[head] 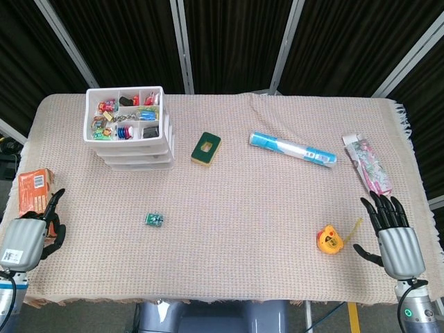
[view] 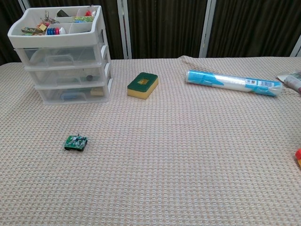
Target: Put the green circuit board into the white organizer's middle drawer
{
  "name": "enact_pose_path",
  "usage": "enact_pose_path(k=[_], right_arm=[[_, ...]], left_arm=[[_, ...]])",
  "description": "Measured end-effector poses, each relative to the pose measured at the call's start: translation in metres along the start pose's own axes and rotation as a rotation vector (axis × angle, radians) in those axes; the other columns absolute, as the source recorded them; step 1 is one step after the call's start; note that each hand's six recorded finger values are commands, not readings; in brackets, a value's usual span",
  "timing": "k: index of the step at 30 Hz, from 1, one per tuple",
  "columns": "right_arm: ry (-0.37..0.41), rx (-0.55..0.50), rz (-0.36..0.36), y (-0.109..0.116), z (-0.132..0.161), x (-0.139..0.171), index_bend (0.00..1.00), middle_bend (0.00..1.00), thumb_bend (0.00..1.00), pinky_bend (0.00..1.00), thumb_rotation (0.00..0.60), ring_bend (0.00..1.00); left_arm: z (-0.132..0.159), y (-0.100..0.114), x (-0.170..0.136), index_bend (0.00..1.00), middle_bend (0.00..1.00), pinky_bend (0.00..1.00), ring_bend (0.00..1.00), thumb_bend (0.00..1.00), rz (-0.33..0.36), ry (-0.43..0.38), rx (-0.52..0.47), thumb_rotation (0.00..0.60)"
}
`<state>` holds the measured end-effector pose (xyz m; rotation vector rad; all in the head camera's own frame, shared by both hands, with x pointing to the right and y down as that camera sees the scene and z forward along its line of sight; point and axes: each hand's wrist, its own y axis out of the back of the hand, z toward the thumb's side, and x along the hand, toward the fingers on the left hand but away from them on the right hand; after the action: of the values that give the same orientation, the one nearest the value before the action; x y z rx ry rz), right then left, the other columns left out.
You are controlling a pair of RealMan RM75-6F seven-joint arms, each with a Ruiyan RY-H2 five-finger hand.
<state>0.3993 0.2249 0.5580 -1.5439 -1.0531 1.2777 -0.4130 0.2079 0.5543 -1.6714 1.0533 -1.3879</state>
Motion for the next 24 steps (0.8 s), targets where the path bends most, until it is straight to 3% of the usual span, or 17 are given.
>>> enact_pose_path(k=[14,18,24], right_arm=[[-0.003,-0.002,0.002,0.0,-0.001,0.0,0.09,0.0,0.0,0.0,0.6,0.0],[-0.004,-0.004,0.004,0.0,-0.001,0.0,0.09,0.0,0.0,0.0,0.6,0.0],[-0.006,-0.006,0.006,-0.001,0.0,0.0,0.09,0.0,0.0,0.0,0.6,0.0]], left_arm=[[0.029,-0.039,0.063,0.0,0.95,0.67,0.9,0.75,-0.307,0.181,-0.636,0.6],[0.04,-0.046,0.083,0.0,0.95,0.67,0.9,0.75,-0.361,0.199,-0.737,0.6],[0.044,-0.052,0.109,0.0,0.95,0.67,0.9,0.75,-0.362,0.217,-0.806,0.6]])
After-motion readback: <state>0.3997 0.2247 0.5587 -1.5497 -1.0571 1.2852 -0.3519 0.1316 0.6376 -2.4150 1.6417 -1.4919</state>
